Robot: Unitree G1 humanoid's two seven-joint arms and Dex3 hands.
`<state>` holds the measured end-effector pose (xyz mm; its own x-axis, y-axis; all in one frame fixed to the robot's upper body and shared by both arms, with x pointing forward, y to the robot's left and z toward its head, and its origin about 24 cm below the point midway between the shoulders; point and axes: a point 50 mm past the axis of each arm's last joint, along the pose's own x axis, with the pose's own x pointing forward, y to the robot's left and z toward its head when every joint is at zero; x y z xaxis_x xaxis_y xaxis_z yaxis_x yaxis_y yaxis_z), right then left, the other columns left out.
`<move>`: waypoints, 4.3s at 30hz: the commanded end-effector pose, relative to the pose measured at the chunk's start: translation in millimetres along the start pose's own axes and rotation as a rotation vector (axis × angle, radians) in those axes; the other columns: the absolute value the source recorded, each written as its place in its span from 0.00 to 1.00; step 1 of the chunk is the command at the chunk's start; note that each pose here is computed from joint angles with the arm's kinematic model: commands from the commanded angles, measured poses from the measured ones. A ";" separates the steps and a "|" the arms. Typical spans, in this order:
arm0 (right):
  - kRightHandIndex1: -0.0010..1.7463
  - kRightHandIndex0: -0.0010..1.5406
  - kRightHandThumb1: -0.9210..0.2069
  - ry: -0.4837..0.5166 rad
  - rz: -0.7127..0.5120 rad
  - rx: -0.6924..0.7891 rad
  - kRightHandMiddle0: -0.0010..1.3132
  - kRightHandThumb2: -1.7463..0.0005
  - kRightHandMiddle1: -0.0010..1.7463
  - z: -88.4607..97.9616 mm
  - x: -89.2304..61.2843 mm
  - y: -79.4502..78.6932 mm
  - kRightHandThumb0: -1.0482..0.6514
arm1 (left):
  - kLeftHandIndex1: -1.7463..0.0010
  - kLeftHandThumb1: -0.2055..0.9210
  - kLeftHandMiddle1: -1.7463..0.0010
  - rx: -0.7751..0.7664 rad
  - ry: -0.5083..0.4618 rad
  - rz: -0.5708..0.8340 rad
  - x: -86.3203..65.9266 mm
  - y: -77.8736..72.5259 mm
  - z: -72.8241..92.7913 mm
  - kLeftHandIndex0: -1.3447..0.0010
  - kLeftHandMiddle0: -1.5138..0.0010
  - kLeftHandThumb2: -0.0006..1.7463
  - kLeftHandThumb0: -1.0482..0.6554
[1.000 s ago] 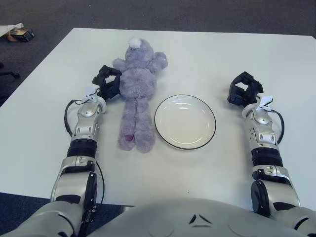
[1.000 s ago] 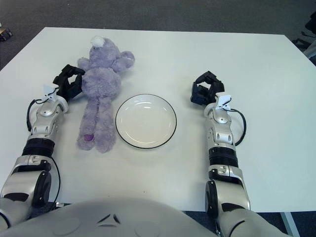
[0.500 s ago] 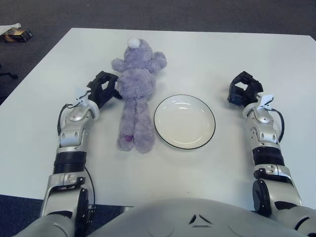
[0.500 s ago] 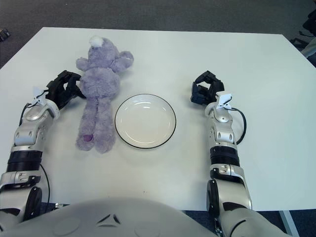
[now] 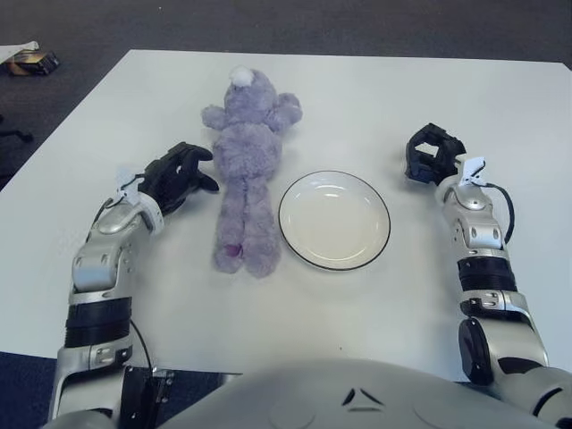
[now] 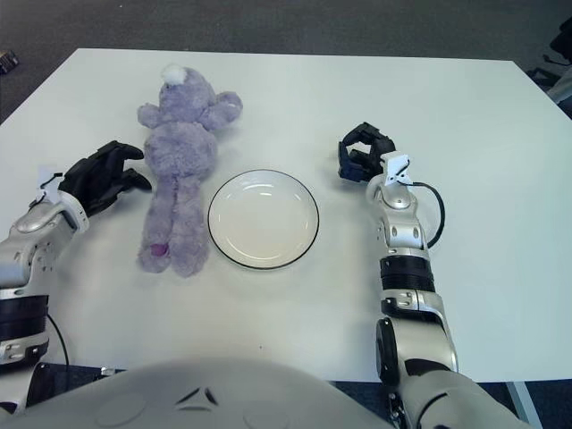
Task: Put the doll into the plate.
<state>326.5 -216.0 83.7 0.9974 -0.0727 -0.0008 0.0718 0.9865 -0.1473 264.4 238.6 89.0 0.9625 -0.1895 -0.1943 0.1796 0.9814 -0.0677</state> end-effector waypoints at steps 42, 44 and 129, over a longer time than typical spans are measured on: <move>1.00 0.58 0.36 -0.505 0.392 -0.464 0.35 0.39 1.00 112.3 22.6 77.2 0.37 | 0.13 1.00 0.22 -0.034 0.058 -0.190 -21.8 -27.1 5.8 1.00 0.84 0.39 0.14; 1.00 0.58 0.37 -0.530 0.395 -0.481 0.35 0.38 1.00 115.9 22.1 80.3 0.37 | 0.15 1.00 0.27 -0.048 0.080 -0.215 -22.0 -29.0 8.0 1.00 0.85 0.39 0.14; 0.32 0.00 0.61 -1.234 0.823 -1.137 0.00 0.35 0.43 153.6 1.0 157.7 0.48 | 0.00 0.83 0.04 -0.045 0.137 -0.268 -13.3 -45.7 7.2 0.76 0.62 0.46 0.38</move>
<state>340.4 -39.5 204.0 0.2779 0.9445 0.1752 0.0509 0.1677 -0.9845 242.9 196.3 103.9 0.8400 -0.4628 -0.2832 0.4232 0.8855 -0.1918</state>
